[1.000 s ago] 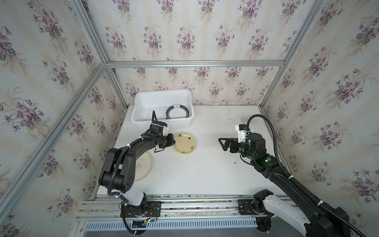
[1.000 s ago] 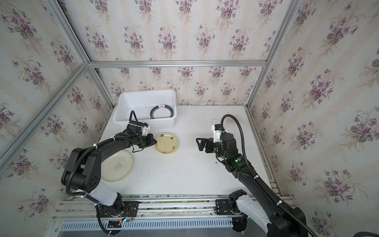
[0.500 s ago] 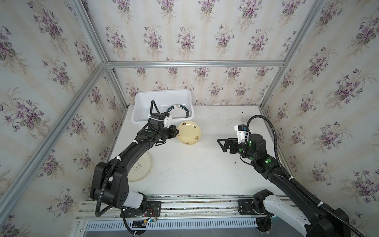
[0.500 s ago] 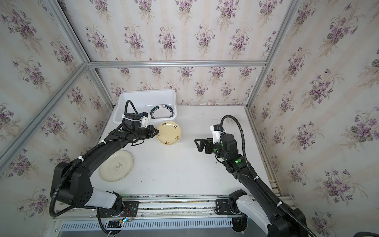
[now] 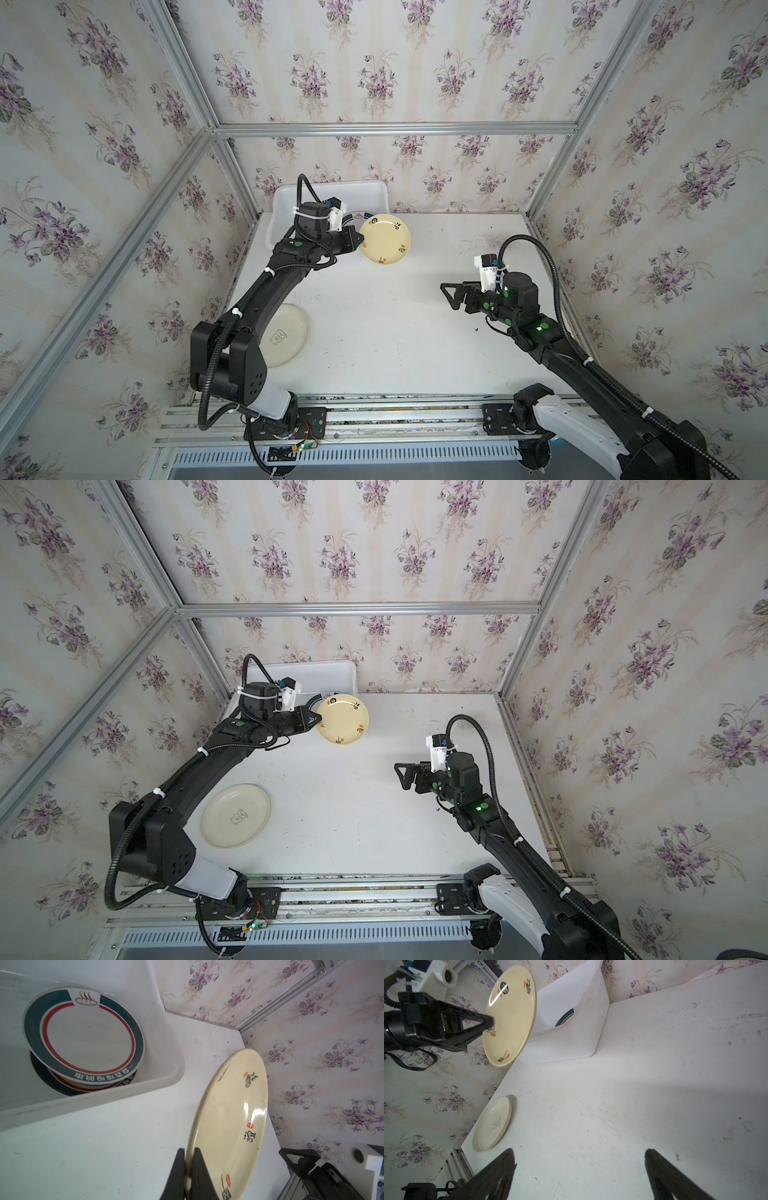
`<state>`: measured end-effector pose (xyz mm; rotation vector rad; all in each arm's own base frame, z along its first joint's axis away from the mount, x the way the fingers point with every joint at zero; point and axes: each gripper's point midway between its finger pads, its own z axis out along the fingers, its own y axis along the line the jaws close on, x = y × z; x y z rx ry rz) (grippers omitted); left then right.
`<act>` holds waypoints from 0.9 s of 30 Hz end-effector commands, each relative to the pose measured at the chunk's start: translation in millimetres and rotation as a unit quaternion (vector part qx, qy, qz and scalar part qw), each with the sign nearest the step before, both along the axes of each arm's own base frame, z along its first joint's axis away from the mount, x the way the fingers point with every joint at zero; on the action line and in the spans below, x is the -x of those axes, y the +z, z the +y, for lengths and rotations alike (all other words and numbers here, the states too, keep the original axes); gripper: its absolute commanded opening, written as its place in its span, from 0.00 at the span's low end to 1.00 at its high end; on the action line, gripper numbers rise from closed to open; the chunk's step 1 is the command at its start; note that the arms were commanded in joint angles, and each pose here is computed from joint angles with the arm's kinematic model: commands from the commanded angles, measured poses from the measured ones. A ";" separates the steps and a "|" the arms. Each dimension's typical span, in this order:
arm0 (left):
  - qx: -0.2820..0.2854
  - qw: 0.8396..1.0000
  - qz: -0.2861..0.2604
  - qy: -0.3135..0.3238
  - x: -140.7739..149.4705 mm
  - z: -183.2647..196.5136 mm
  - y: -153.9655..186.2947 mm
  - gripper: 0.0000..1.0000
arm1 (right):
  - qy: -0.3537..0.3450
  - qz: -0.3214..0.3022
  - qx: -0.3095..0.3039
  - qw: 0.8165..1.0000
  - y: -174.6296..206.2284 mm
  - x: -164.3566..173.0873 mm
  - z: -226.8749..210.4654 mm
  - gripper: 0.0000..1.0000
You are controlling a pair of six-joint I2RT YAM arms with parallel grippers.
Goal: Place the plates into the plastic bin on the countertop
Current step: Pick up the plate from the center of the table, then place the plate in the plastic bin.
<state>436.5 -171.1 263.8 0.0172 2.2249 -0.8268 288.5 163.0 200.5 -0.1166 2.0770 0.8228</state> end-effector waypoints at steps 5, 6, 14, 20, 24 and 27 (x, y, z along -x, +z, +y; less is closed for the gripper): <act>0.016 0.999 -0.017 0.037 -69.6 27.1 11.2 0.00 | 0.002 -0.026 -0.006 1.000 16.7 -13.3 5.0 0.99; 0.023 0.999 -0.012 0.042 -77.9 31.3 8.9 0.00 | 0.002 -0.023 -0.006 1.000 15.9 -13.7 5.3 0.99; -0.019 0.992 0.008 0.127 -135.8 83.6 -25.8 0.00 | -0.015 0.002 -0.014 1.000 4.1 -11.8 1.7 0.99; -0.059 0.987 0.049 0.143 -147.2 94.6 -61.9 0.00 | -0.026 0.001 -0.005 1.000 0.7 -9.4 -4.1 0.99; -0.071 0.985 0.071 0.142 -147.4 94.2 -83.4 0.00 | -0.031 0.003 0.003 1.000 -2.3 -10.0 -6.7 0.99; -0.086 0.984 0.084 0.133 -145.4 89.6 -98.0 0.00 | -0.030 0.009 0.002 1.000 -5.5 -11.4 -5.4 0.99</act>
